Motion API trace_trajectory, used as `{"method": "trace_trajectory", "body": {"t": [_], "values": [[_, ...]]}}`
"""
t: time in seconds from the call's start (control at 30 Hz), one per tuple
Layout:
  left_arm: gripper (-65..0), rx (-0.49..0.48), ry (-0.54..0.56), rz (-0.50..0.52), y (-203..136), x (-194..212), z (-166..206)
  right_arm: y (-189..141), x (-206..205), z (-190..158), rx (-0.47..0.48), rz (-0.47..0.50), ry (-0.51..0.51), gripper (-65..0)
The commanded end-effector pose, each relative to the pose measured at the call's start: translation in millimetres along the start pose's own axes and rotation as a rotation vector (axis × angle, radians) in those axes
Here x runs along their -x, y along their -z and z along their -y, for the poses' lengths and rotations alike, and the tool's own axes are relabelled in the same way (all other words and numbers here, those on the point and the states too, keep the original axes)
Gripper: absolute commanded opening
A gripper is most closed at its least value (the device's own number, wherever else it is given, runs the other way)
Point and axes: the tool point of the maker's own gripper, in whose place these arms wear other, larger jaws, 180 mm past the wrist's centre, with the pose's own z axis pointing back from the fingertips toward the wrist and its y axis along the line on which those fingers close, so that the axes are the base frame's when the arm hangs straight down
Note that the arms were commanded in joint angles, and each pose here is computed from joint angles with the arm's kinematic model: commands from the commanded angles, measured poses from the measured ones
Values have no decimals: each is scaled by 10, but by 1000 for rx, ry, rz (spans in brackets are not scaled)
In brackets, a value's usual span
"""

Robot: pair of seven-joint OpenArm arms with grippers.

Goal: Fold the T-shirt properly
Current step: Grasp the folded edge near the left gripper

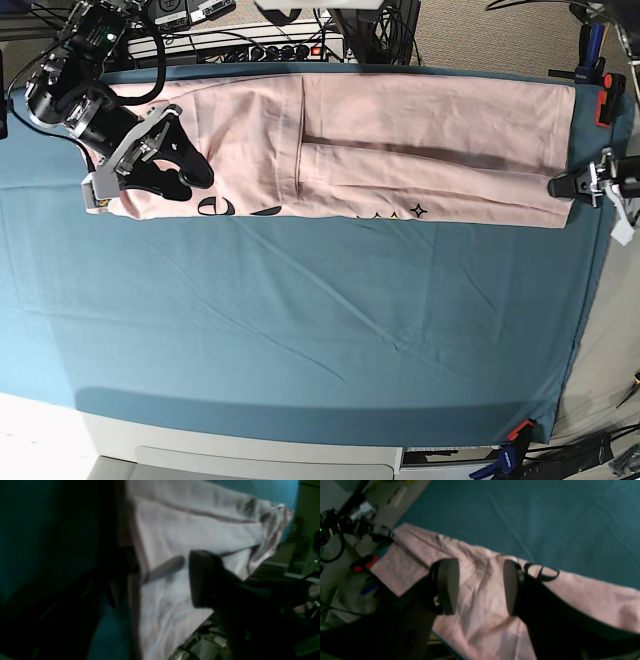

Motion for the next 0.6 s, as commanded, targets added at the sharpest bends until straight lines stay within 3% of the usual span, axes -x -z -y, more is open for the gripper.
{"method": "trace_trajectory", "body": {"t": [0.0, 0.17, 0.57], "values": [[-260, -11, 14, -14, -15, -12, 3, -20, -124, -31, -12, 41, -24, -356], [-265, 12, -2, -32, 113, 98, 26, -20, -99, -1, 4, 27, -28, -356], [-277, -22, 3, -29, -55, 80, -51, -20, -101, -1, 4, 27, -28, -356]]}}
